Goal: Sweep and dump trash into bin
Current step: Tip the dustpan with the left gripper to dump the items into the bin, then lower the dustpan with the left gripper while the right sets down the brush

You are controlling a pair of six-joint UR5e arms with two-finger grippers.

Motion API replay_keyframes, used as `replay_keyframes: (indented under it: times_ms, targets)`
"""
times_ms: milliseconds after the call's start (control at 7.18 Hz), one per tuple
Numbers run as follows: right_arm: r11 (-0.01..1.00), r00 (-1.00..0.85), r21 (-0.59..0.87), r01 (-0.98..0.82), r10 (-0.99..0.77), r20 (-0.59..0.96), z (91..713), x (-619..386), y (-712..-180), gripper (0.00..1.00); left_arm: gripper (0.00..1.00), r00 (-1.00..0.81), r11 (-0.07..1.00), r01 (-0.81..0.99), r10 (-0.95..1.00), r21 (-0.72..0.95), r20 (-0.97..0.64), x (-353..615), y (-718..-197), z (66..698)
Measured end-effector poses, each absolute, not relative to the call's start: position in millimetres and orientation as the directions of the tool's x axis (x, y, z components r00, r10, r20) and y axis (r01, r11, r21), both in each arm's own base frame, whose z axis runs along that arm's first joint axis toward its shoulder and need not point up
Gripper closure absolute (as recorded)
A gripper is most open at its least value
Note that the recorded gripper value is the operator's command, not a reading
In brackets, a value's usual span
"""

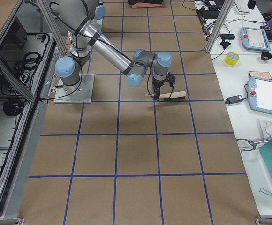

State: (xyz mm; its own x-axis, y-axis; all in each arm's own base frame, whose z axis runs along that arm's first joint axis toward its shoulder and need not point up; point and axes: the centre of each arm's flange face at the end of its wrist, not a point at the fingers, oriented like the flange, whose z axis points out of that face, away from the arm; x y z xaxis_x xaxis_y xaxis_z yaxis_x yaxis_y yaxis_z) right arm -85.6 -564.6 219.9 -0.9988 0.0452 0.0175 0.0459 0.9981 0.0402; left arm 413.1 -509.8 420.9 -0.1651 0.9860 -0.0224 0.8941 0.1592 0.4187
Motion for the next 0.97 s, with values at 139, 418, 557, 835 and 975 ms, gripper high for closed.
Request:
replay_keyframes:
  times_ms: [139,418,557,835,975]
  targets:
    - [0.997,-0.998,0.040,0.069,0.068,0.017,221.0,-84.5,-564.4,0.01,1.00,-0.087,0.099,0.921,0.995,0.376,-0.047,376.5,-538.1,423.2]
    - [0.994,-0.995,0.036,0.102,0.101,0.019,225.4,-82.9,-565.7,0.00,1.00,0.087,-0.053,0.961,0.990,0.272,-0.112,280.8,-597.2,429.5]
    - [0.994,-0.994,0.031,0.106,0.105,0.020,227.8,-83.0,-567.5,0.00,1.00,0.129,-0.104,0.980,0.981,0.172,-0.145,241.0,-617.1,418.7]
    - [0.992,-0.992,0.027,0.125,0.124,0.020,230.5,-81.2,-568.9,0.00,1.00,0.123,-0.133,0.989,0.984,-0.070,-0.125,177.2,-643.1,370.0]
    - [0.990,-0.990,0.028,0.137,0.136,0.020,231.2,-80.0,-568.8,0.00,1.00,0.115,-0.129,0.980,0.989,-0.150,-0.097,146.5,-657.3,341.7]
